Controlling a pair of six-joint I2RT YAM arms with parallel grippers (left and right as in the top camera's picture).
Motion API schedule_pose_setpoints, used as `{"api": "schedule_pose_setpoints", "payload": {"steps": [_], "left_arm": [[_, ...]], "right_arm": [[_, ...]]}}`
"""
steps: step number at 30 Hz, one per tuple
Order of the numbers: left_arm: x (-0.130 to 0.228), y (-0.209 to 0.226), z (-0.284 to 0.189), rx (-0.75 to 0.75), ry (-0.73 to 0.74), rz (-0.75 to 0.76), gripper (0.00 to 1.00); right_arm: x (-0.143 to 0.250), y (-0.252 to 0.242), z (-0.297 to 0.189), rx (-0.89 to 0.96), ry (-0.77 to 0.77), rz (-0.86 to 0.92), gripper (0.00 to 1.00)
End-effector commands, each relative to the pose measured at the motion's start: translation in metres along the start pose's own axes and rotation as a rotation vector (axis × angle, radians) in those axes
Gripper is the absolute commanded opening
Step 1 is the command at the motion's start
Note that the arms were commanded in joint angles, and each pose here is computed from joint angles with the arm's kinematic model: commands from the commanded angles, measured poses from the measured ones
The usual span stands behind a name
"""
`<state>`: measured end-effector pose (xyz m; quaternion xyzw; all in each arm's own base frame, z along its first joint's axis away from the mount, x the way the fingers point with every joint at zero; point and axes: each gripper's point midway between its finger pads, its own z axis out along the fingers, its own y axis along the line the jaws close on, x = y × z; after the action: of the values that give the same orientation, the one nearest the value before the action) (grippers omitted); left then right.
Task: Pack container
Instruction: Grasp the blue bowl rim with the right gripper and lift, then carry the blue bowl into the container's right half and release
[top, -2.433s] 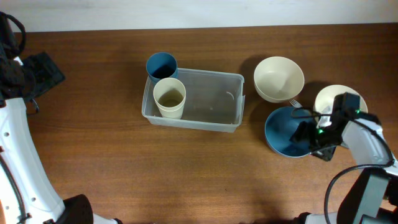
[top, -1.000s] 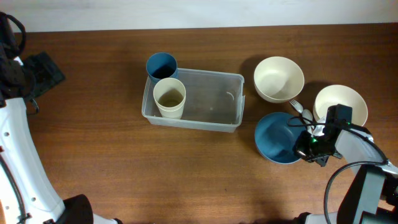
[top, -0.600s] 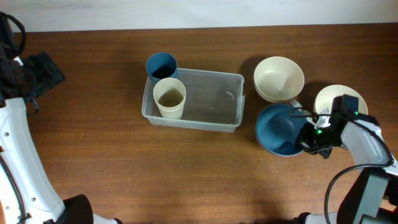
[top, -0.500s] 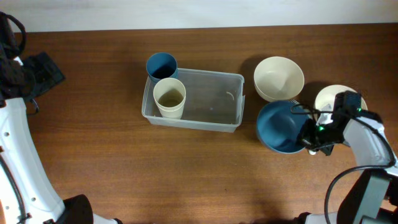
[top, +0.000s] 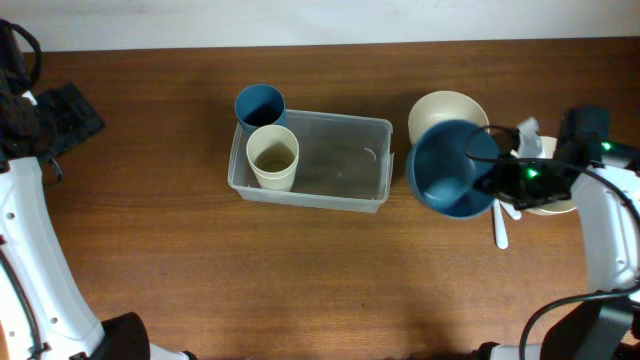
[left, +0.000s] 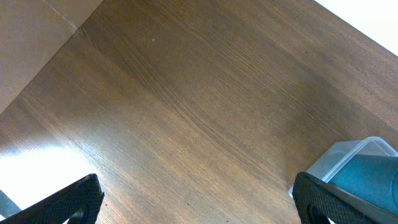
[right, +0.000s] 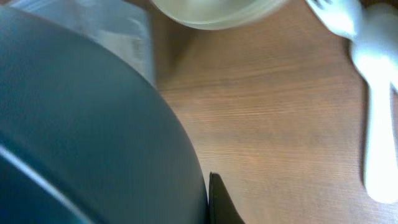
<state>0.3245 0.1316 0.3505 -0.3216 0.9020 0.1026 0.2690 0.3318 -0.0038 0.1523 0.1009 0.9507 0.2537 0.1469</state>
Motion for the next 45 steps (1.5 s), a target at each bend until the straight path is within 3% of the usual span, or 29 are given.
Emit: {"api": "schedule_pose_setpoints", "payload": {"steps": [1,14,25,45], "left_arm": [[0.001,0.000,0.002,-0.001,0.008,-0.011,1.00],[0.001,0.000,0.002,-0.001,0.008,-0.012,1.00],[0.001,0.000,0.002,-0.001,0.008,-0.012,1.00],[0.001,0.000,0.002,-0.001,0.008,-0.011,1.00]], "right_arm": [[-0.010,0.044,0.005,-0.065,-0.036,-0.163,0.04],[-0.019,0.107,0.082,0.028,-0.051,-0.329,0.04],[-0.015,0.119,0.145,0.017,-0.006,-0.365,0.04],[-0.025,0.138,0.158,-0.022,-0.063,-0.416,0.04]]}}
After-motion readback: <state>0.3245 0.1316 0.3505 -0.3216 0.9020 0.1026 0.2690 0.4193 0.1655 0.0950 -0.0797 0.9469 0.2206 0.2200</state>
